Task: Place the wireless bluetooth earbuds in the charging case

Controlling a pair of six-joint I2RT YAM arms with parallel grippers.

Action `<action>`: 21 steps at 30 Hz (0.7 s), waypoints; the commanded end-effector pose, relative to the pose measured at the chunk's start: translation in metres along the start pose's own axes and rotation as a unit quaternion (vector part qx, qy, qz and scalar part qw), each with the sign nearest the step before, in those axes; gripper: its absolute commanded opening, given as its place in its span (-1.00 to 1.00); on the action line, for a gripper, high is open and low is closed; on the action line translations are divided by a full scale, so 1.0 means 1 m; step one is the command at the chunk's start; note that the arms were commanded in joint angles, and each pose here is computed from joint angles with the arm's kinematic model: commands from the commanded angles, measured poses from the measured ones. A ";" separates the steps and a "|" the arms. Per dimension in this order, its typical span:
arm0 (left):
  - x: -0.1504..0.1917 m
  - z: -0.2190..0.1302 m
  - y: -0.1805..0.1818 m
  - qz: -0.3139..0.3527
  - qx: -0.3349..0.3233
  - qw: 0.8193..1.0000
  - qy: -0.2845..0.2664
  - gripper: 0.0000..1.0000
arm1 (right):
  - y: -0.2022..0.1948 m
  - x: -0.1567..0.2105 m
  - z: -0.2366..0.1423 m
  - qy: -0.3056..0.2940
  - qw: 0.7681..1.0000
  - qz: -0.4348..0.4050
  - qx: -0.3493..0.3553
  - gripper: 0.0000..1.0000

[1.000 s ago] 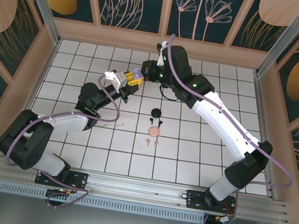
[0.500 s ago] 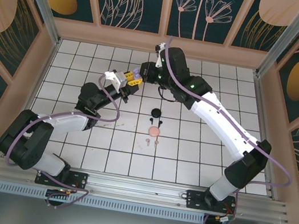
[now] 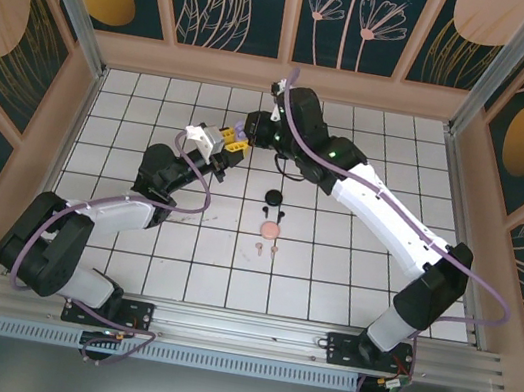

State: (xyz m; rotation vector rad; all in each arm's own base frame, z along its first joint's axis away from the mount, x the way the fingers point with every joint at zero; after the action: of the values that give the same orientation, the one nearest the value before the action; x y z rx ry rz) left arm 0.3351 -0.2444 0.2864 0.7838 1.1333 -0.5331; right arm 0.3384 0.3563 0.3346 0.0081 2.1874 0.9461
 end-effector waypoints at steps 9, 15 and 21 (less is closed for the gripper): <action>-0.035 0.002 0.004 0.021 -0.003 0.998 -0.052 -1.00 | -0.006 0.034 0.012 0.014 0.997 -0.055 0.048 -0.72; -0.038 0.003 0.005 0.019 -0.005 0.998 -0.053 -1.00 | -0.017 0.058 0.012 0.026 0.995 -0.064 0.075 -0.72; -0.038 0.002 0.004 0.018 -0.002 0.998 -0.054 -1.00 | -0.015 0.059 0.010 0.029 0.996 -0.054 0.067 -0.70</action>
State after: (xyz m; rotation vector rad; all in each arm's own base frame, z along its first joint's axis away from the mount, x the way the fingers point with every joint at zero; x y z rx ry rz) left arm 0.3363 -0.2453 0.2758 0.7953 1.1849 -0.5478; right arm 0.3301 0.3590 0.3127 0.0045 2.1573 0.7531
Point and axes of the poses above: each hand's point on the last joint's axis, 136 mm out from that joint toward the fingers, its own z axis out along the fingers, its own y axis along the line the jaws close on, x = y × z, the point moved 1 cm from there along -z, back along the fingers, and after that the axes turned 12 degrees about z, right-handed, at the moved point
